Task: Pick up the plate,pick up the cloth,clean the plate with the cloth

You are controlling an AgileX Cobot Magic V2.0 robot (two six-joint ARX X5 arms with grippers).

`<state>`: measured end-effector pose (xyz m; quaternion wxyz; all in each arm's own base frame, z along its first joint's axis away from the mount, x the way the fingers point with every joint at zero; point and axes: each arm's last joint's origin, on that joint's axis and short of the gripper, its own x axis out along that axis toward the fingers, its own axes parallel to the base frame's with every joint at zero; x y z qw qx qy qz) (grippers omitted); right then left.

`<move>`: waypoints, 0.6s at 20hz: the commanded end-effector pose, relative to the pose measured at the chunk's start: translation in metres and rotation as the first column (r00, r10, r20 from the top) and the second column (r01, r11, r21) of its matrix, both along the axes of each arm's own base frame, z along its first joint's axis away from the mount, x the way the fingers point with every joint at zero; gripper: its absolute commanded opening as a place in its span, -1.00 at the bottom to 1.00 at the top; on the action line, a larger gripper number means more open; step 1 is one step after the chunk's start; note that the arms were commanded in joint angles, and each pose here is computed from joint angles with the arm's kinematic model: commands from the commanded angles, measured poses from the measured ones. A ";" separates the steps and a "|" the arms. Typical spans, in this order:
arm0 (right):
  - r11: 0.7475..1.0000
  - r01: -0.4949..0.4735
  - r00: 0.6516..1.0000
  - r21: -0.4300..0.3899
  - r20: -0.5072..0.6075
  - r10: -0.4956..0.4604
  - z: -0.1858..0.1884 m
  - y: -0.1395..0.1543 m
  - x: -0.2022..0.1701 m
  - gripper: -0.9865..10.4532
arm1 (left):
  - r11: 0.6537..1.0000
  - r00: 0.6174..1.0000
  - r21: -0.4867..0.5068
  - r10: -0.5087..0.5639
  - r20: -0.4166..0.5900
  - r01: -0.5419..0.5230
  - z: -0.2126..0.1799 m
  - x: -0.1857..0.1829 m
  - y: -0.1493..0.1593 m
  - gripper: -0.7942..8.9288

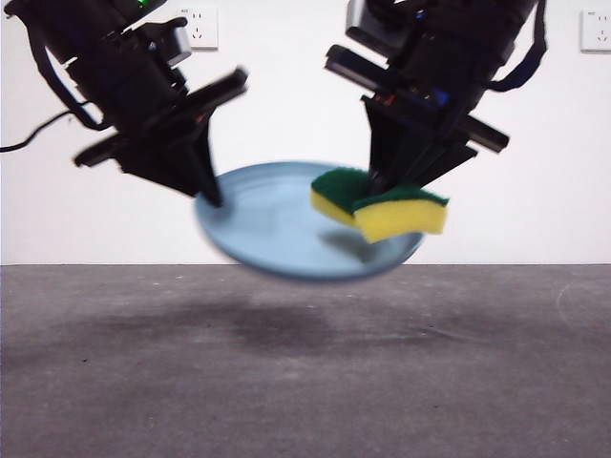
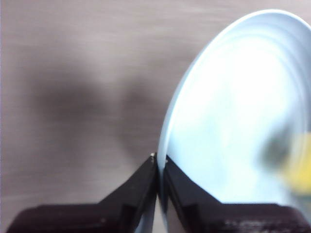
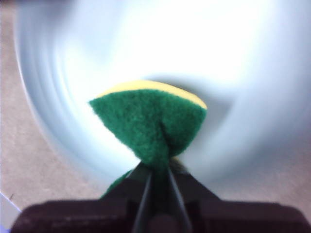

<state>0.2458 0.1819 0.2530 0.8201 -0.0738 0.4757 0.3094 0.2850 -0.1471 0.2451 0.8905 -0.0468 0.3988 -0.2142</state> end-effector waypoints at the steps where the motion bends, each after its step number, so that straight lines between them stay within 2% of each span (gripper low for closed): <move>1: 0.999 -0.001 0.998 0.052 0.068 -0.002 0.022 -0.008 -0.012 -0.85 | 0.978 0.997 0.200 0.046 0.059 -0.057 -0.005 0.002 0.007 -0.85; 4: 0.994 -0.004 0.988 0.106 0.152 -0.012 0.049 -0.019 -0.028 -0.85 | 0.960 0.999 0.275 0.049 0.001 -0.047 -0.018 0.007 0.015 -0.85; 7: 0.992 0.043 0.963 0.119 0.260 -0.072 0.072 -0.032 -0.042 -0.85 | 0.946 0.995 0.319 0.084 -0.051 -0.063 -0.034 0.014 0.021 -0.85; 9: 0.988 0.081 0.937 0.128 0.328 -0.119 0.086 -0.042 -0.053 -0.85 | 0.940 0.992 0.334 0.104 -0.076 -0.073 -0.043 0.019 0.026 -0.85; 12: 0.976 0.140 0.876 0.169 0.438 -0.202 0.110 -0.062 -0.075 -0.85 | 0.923 0.986 0.380 0.109 -0.129 -0.052 -0.063 0.029 0.037 -0.84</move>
